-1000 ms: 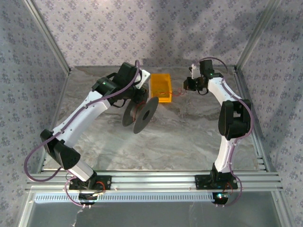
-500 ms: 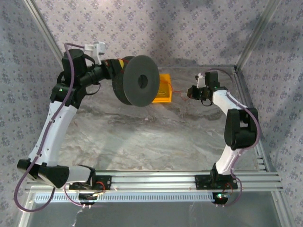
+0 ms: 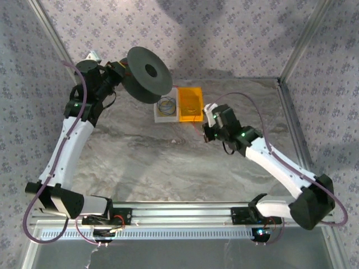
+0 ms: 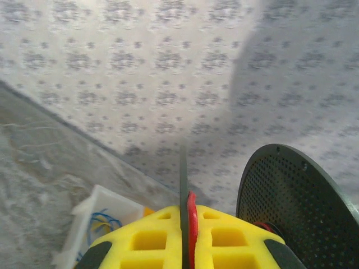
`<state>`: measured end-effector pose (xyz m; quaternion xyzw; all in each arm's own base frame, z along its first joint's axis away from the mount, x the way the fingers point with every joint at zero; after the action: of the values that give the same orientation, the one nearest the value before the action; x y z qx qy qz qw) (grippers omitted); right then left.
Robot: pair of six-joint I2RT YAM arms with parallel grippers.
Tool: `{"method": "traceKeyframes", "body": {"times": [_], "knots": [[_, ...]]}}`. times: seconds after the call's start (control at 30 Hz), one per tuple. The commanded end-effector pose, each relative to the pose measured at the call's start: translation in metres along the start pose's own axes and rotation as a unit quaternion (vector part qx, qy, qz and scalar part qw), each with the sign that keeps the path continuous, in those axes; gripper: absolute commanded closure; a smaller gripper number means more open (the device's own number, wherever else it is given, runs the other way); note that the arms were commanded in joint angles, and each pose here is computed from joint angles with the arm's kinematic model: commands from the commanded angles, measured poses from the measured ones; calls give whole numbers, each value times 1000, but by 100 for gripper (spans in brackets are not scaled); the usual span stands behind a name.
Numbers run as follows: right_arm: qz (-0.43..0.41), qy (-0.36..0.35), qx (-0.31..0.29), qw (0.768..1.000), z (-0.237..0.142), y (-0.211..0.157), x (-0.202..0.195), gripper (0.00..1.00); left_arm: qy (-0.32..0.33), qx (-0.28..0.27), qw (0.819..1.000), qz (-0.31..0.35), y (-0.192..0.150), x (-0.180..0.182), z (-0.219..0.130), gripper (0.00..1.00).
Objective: Wrap the cables
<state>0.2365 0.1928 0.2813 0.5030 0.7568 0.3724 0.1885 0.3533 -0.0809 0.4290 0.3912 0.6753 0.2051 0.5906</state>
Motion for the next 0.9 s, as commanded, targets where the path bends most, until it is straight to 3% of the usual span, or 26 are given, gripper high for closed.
{"method": "traceKeyframes", "body": {"times": [0.0, 0.27, 0.47, 0.67, 0.87], "knots": [[-104, -68, 40, 991, -35, -10, 15, 100, 54, -95, 994, -13, 23, -6, 5, 100], [-212, 21, -52, 976, -106, 45, 107, 100, 119, -37, 986, 113, -9, -26, 42, 100], [-237, 95, -150, 955, -147, 107, 145, 100, 131, 23, 964, 230, -52, -47, 50, 100], [-226, 94, -225, 943, -165, 176, 125, 100, 90, 99, 940, 315, -95, -52, 36, 100], [-168, 85, -244, 951, -145, 222, 71, 100, -28, 204, 899, 386, -127, -58, 13, 100]]}}
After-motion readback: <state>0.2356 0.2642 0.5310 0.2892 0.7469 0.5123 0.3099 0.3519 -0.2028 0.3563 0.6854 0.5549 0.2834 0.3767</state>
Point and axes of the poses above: each hand's point on the last joint's axis, 136 mm out from that joint toward the fingers, its own z axis out along the fingers, its own x axis along the line the jaws close on, y = z × x, the point moved 8 cm from there along -z, back along the fingers, and after that the axes turned 10 degrees about z, right-handed, at the moved point
